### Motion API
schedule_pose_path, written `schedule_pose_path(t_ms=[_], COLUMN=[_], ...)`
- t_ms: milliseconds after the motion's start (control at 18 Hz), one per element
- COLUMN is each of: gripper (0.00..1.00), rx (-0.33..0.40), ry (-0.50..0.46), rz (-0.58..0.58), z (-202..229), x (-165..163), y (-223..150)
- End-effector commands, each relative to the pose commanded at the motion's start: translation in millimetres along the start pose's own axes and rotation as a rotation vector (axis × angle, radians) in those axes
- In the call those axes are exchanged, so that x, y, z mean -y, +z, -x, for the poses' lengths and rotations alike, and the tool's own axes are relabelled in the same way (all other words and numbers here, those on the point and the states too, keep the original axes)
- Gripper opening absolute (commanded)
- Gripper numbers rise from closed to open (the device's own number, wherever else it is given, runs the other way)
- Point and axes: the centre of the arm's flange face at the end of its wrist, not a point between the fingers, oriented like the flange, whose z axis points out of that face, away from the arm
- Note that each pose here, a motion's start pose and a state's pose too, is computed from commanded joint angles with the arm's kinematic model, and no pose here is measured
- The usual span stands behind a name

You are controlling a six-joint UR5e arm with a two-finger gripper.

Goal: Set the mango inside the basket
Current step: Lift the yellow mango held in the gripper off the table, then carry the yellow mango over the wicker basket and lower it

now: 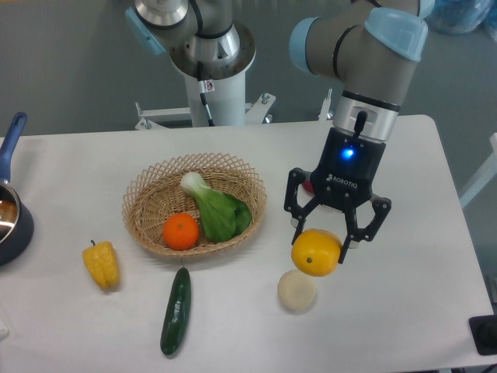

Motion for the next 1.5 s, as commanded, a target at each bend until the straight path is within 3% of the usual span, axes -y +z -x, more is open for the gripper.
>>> schedule_pose_path(t_ms=[778, 1333, 1500], gripper=[0.14, 0.14, 0.14], rx=[-0.008, 0.067, 0.057], ry=[-0.013, 0.057, 0.067], rz=[0.021, 0.25, 0.357], z=[-5.9, -41.3, -69.7], x=[-4.8, -2.8, -26.6], y=[7.4, 46.7, 67.8])
